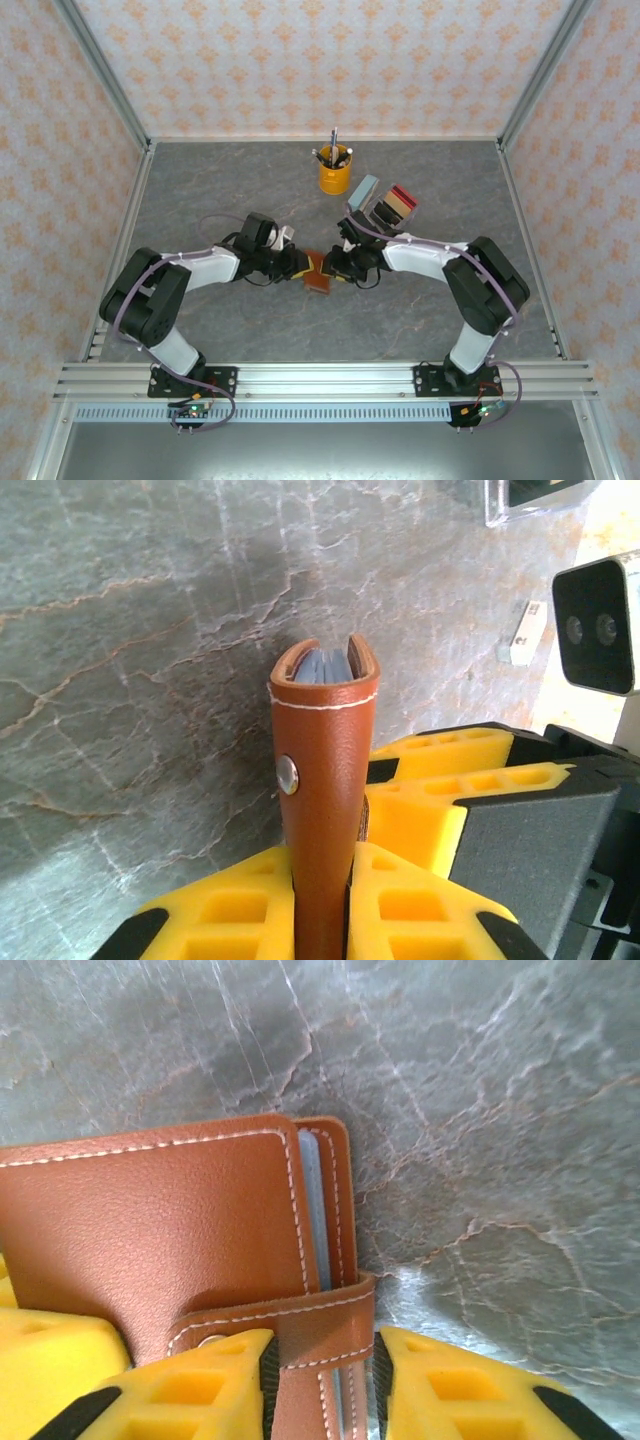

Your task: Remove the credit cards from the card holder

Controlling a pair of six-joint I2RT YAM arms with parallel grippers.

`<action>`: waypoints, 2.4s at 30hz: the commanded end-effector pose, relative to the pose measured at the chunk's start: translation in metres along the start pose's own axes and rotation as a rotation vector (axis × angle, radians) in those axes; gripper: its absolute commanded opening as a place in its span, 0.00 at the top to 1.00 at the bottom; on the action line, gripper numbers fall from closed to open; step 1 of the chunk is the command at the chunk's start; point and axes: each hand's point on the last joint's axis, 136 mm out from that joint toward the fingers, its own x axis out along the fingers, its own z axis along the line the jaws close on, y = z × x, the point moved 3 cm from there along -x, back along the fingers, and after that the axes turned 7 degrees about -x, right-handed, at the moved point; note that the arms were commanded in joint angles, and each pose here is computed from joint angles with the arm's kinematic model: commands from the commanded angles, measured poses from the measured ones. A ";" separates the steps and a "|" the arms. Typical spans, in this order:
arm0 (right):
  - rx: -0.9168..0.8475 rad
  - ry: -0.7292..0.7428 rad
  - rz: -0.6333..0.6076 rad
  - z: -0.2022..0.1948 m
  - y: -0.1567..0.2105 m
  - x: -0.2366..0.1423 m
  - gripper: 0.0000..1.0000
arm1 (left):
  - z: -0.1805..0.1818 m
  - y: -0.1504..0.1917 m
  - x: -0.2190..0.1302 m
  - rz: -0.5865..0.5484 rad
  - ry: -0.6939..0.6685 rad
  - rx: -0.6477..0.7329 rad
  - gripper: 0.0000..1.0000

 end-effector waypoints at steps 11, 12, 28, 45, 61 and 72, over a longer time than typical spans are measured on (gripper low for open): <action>-0.024 -0.156 -0.091 0.043 -0.027 -0.017 0.62 | -0.024 -0.009 -0.013 -0.039 0.004 0.083 1.00; -0.021 -0.156 -0.090 0.043 -0.027 -0.016 0.63 | -0.024 -0.009 -0.012 -0.039 0.002 0.081 1.00; -0.025 -0.131 -0.020 0.036 -0.021 -0.002 0.71 | -0.030 -0.014 -0.011 -0.049 0.015 0.083 1.00; -0.028 0.099 -0.038 -0.004 -0.013 -0.004 0.81 | -0.027 -0.025 -0.014 -0.124 -0.013 0.058 1.00; -0.037 0.158 -0.106 -0.004 -0.021 -0.024 0.88 | -0.021 -0.027 -0.011 -0.122 -0.028 0.032 1.00; -0.023 0.145 -0.033 -0.002 -0.021 -0.003 0.76 | -0.014 -0.027 -0.008 -0.110 -0.069 0.027 1.00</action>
